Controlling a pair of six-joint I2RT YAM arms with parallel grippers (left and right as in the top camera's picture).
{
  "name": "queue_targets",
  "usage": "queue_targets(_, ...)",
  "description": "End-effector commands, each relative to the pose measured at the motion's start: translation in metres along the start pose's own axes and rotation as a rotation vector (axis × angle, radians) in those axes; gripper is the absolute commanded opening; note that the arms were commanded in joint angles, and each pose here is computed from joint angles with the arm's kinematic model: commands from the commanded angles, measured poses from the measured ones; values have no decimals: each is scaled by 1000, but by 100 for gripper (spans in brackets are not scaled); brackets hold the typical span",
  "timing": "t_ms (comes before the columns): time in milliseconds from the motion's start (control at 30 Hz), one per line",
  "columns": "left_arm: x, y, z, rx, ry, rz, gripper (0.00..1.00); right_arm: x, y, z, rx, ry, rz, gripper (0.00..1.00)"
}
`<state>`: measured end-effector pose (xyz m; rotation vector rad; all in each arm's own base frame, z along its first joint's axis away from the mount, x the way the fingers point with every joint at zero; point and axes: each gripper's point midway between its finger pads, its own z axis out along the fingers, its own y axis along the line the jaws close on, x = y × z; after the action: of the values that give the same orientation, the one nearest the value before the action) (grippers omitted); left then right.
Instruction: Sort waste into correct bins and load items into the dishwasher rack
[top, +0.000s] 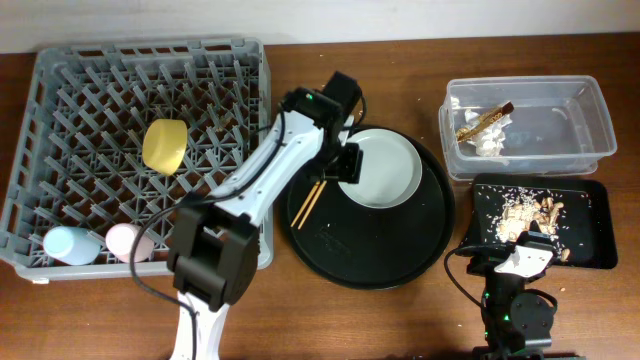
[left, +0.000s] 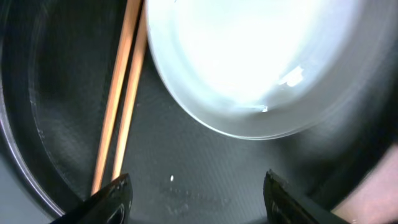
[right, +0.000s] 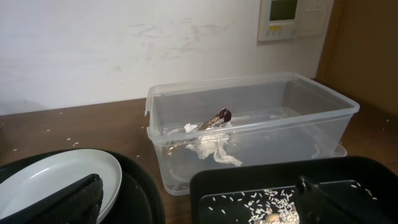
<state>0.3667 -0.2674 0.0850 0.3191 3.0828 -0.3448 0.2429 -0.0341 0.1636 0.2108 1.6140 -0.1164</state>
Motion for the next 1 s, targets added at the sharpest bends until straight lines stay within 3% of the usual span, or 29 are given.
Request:
queue_targets(0, 7, 17, 31, -52, 51, -110, 62, 3, -1, 0, 3, 3, -8, 98)
queue_targets(100, 2, 48, 32, -191, 17, -110, 62, 3, -1, 0, 3, 3, -8, 99)
queue_targets(167, 0, 48, 32, -189, 18, 10, 57, 3, -1, 0, 3, 3, -8, 99)
queue_targets(233, -3, 64, 28, -284, 8, 94, 48, 3, -1, 0, 3, 3, -8, 99)
queue_targets(333, -20, 90, 23, -449, -48, 195, 46, 3, -1, 0, 3, 3, -8, 98)
queue_targets(400, -22, 90, 38, -443, -27, 276, 46, 3, -1, 0, 4, 3, -8, 98)
queue_targets(467, -17, 91, 55, -428, 24, 344, 37, 3, -1, 0, 4, 3, -8, 98)
queue_targets(700, -14, 75, 67, -321, 46, 411, 38, 3, -1, 0, 3, 3, -8, 98)
queue_targets(800, -5, 75, 53, -326, 85, 413, 38, 3, -1, 0, 3, 3, -8, 99)
queue_targets(967, -18, 60, 26, -292, 26, 388, 41, 3, -1, 0, 3, 3, -8, 98)
